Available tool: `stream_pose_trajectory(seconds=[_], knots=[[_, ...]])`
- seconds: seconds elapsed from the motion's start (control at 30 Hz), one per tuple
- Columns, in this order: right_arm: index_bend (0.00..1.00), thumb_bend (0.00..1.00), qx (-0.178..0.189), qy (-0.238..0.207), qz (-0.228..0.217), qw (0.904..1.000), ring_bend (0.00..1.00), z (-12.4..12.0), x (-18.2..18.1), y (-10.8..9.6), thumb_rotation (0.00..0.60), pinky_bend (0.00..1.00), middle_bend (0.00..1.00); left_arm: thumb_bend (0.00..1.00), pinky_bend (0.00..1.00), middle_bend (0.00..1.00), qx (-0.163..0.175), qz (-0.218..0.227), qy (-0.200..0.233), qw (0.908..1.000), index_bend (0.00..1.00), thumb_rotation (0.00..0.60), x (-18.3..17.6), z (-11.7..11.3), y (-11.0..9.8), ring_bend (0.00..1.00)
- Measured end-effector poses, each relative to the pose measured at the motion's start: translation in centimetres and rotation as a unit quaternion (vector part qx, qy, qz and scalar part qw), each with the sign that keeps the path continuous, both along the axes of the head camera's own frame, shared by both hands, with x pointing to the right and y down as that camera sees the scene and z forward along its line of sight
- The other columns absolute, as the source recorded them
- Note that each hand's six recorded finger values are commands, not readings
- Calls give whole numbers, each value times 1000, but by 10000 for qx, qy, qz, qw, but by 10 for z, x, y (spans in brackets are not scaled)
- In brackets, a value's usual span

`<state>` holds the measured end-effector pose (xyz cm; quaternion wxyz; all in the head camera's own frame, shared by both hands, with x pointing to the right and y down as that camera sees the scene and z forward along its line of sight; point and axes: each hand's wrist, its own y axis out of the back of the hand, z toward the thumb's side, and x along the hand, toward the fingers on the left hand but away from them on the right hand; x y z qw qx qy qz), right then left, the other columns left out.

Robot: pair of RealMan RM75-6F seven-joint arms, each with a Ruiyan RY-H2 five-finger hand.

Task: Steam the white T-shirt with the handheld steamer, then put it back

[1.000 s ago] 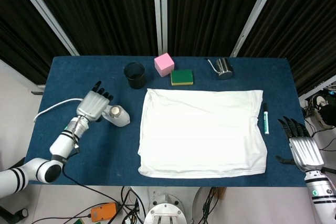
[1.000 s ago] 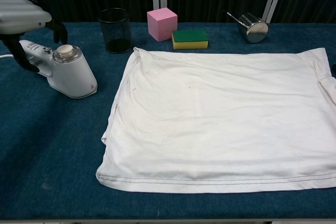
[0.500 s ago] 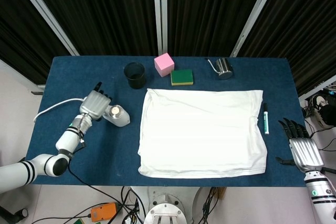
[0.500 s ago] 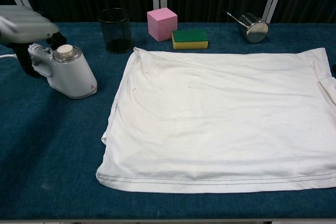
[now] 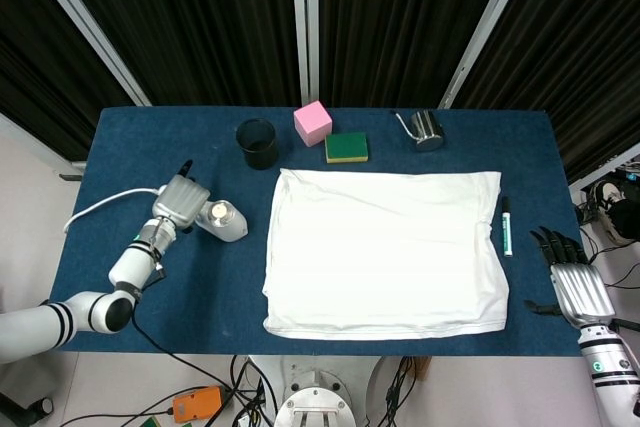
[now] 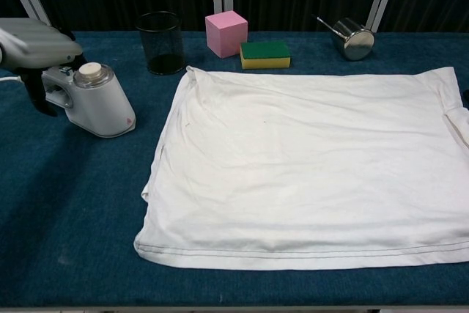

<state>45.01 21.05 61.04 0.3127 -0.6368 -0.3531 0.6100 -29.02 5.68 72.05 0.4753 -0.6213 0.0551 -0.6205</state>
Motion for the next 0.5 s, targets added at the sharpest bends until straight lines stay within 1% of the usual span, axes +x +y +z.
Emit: stream_pose_trajectory(seconds=[0.1, 0.2, 0.37, 0.43, 0.5], knots=[[0, 13, 5, -3, 10, 10000, 0, 0, 1, 0, 600, 115, 66, 157, 1, 598, -95, -25, -24, 9999, 564, 595, -1, 2, 1, 459], [0, 13, 13, -7, 19, 10000, 0, 1, 1, 0, 600, 115, 66, 213, 1, 629, -170, -45, -22, 9998, 613, 562, 0, 4, 1, 491], [0, 13, -2, -10, 34, 10000, 0, 2, 2, 0, 600, 114, 67, 261, 1, 671, -393, -174, 12, 9991, 641, 521, -2, 8, 5, 557], [0, 13, -5, -22, 47, 10000, 0, 3, 2, 0, 600, 110, 66, 282, 2, 687, -499, -241, 45, 9985, 656, 517, -2, 10, 7, 569], [0, 13, -9, -22, 52, 10000, 0, 3, 2, 0, 600, 107, 66, 313, 33, 708, -565, -290, 85, 9979, 676, 517, -1, 11, 8, 587]])
